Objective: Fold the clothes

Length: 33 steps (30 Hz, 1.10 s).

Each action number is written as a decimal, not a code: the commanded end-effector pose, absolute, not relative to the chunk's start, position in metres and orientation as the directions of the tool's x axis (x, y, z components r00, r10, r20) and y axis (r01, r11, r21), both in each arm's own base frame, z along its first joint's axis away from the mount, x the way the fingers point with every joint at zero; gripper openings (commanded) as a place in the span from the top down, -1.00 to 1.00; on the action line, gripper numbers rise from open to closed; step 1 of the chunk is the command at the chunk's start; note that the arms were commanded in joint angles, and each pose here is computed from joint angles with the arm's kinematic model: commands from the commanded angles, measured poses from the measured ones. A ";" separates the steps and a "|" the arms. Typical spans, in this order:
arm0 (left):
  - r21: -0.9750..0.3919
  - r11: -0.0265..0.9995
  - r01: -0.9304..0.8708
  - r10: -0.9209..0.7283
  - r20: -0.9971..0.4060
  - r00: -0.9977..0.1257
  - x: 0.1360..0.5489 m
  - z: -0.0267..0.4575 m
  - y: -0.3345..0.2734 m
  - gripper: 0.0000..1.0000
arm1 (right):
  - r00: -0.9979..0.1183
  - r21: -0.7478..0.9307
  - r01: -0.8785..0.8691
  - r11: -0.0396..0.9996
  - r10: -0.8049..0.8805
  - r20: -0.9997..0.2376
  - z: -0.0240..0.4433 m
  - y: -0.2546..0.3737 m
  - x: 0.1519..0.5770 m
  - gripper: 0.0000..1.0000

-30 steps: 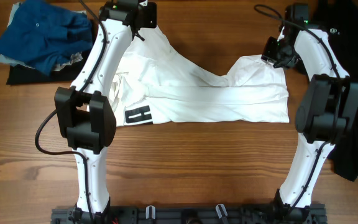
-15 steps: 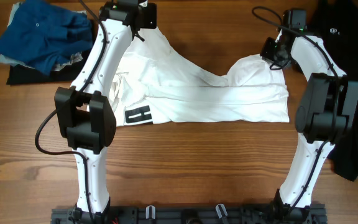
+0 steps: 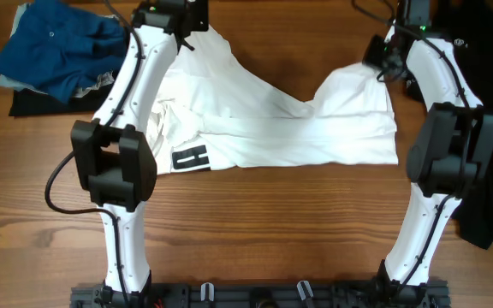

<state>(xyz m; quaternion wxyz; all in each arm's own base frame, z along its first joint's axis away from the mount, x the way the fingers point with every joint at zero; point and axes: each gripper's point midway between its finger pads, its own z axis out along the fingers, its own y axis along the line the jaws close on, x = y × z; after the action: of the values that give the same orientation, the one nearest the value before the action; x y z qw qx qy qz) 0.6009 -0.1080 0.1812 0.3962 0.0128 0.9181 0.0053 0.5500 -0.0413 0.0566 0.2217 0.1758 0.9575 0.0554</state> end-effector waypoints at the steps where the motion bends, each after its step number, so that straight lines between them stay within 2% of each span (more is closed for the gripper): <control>1: 0.003 0.999 -0.046 -0.024 -0.810 -0.585 0.598 0.251 -0.077 0.92 | -0.788 0.210 0.301 0.930 0.367 -0.494 0.113 -0.064 0.563 0.92; 6: 0.037 0.998 -0.042 0.005 -0.801 -0.598 0.586 0.262 -0.068 0.92 | -0.794 0.322 0.264 0.909 0.394 -0.463 0.145 -0.084 0.542 0.92; 8: 0.045 0.998 -0.047 0.006 -0.779 -0.627 0.577 0.259 -0.063 0.92 | -0.799 0.354 0.248 0.902 0.397 -0.452 0.156 -0.092 0.531 0.91; 11: 0.065 0.997 -0.040 0.018 -0.716 -0.698 0.559 0.245 -0.060 0.92 | -0.841 0.374 0.244 0.895 0.387 -0.377 0.149 -0.094 0.509 0.92; 15: 0.103 0.994 -0.028 0.034 -0.554 -0.832 0.519 0.213 -0.053 0.92 | -0.887 0.366 0.270 0.891 0.378 -0.265 0.137 -0.086 0.481 0.91; 19: 0.108 0.989 -0.097 -0.052 -0.360 -0.931 0.469 0.189 -0.045 0.92 | -0.917 0.344 0.292 0.892 0.363 -0.164 0.129 -0.082 0.456 0.91; 22: 0.119 0.978 -0.173 -0.140 -0.246 -0.959 0.438 0.177 -0.040 0.92 | -0.925 0.286 0.325 0.901 0.367 -0.104 0.121 -0.087 0.439 0.91; 25: 0.149 0.975 -0.166 -0.143 -0.156 -0.977 0.419 0.157 -0.037 0.92 | -0.937 0.265 0.319 0.910 0.346 -0.057 0.119 -0.086 0.426 0.91; 28: 0.176 0.972 -0.153 -0.141 -0.078 -0.987 0.403 0.138 -0.034 0.90 | -0.937 0.177 0.341 0.923 0.348 -0.010 0.114 -0.097 0.410 0.91; 29: 0.184 0.971 -0.150 -0.141 -0.061 -0.988 0.399 0.133 -0.033 0.78 | -0.938 0.171 0.342 0.924 0.348 -0.004 0.114 -0.097 0.409 0.87; 30: 0.196 0.969 -0.148 -0.141 -0.046 -0.989 0.395 0.129 -0.030 0.59 | -0.937 0.171 0.343 0.924 0.348 -0.002 0.114 -0.097 0.408 0.60; 31: 0.214 0.966 -0.147 -0.144 -0.031 -0.989 0.391 0.124 -0.026 0.20 | -0.938 0.171 0.343 0.924 0.347 0.005 0.114 -0.097 0.407 -0.12; 32: 0.230 0.962 -0.149 -0.148 -0.019 -0.989 0.388 0.121 -0.022 -0.63 | -0.939 0.170 0.340 0.925 0.343 0.009 0.114 -0.096 0.405 -0.37; 33: 0.238 0.956 -0.170 -0.172 -0.014 -0.985 0.387 0.120 -0.013 -0.99 | -0.946 0.170 0.319 0.932 0.323 0.005 0.114 -0.096 0.405 -0.54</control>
<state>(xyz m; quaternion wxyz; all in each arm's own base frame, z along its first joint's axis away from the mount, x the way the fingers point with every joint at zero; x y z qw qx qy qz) 0.3932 -0.0331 0.1139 -0.0052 -0.0623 0.9928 0.1017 0.4055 -0.0927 0.1044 -0.0005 0.1819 0.9783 0.0992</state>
